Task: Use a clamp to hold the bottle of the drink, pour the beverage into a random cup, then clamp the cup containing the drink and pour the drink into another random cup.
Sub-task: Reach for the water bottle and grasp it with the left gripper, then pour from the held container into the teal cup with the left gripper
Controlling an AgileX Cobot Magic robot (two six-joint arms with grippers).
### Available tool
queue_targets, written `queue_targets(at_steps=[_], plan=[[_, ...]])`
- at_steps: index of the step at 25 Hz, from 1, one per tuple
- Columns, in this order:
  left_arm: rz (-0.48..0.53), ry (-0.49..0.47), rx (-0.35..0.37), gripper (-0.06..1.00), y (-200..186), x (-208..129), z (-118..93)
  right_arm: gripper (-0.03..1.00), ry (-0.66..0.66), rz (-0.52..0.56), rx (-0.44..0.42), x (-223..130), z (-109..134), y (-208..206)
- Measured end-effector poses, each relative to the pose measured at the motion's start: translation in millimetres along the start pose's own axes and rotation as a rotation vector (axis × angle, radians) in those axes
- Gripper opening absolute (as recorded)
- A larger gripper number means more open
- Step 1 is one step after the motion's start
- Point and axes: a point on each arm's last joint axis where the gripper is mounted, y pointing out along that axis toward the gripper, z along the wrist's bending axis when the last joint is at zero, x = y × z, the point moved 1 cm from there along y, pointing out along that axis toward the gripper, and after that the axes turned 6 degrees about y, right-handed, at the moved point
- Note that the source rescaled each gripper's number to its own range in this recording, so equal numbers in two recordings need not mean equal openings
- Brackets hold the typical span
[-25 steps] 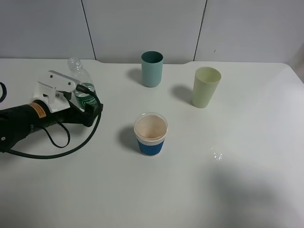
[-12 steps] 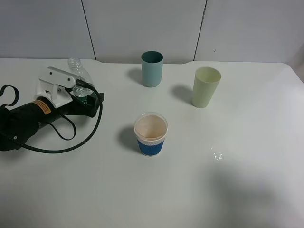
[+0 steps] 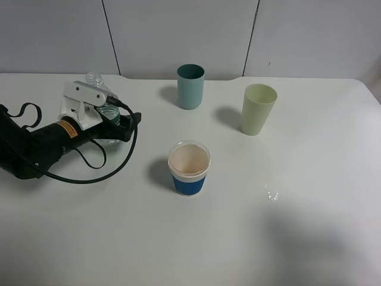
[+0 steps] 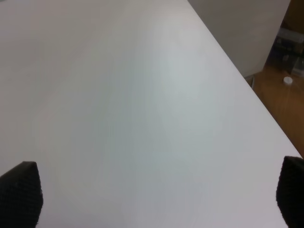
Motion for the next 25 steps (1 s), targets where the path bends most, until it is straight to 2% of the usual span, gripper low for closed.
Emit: queue_targets(at_steps=[7,13,14,15,16,17,18,20,25], plan=[[-0.003,-0.038,-0.009,1.00,14,-5,1,0.95,0.000,0.000,0.000,0,0,0],[-0.002,-0.046,-0.012,0.85,16,-7,0,0.95,0.000,0.000,0.000,0,0,0],[-0.001,-0.057,-0.011,0.69,16,-8,1,0.95,0.000,0.000,0.000,0,0,0],[-0.001,-0.063,-0.011,0.46,16,-8,1,0.95,0.000,0.000,0.000,0,0,0],[0.003,-0.071,-0.009,0.13,16,-8,1,0.95,0.000,0.000,0.000,0,0,0],[0.005,-0.071,-0.011,0.00,16,-8,1,0.95,0.000,0.000,0.000,0,0,0],[0.006,-0.071,-0.013,0.04,17,-8,1,0.95,0.000,0.000,0.000,0,0,0],[0.007,-0.071,-0.013,0.07,17,-8,1,0.95,0.000,0.000,0.000,0,0,0],[0.008,-0.069,-0.013,0.07,17,-8,1,0.95,0.000,0.000,0.000,0,0,0]])
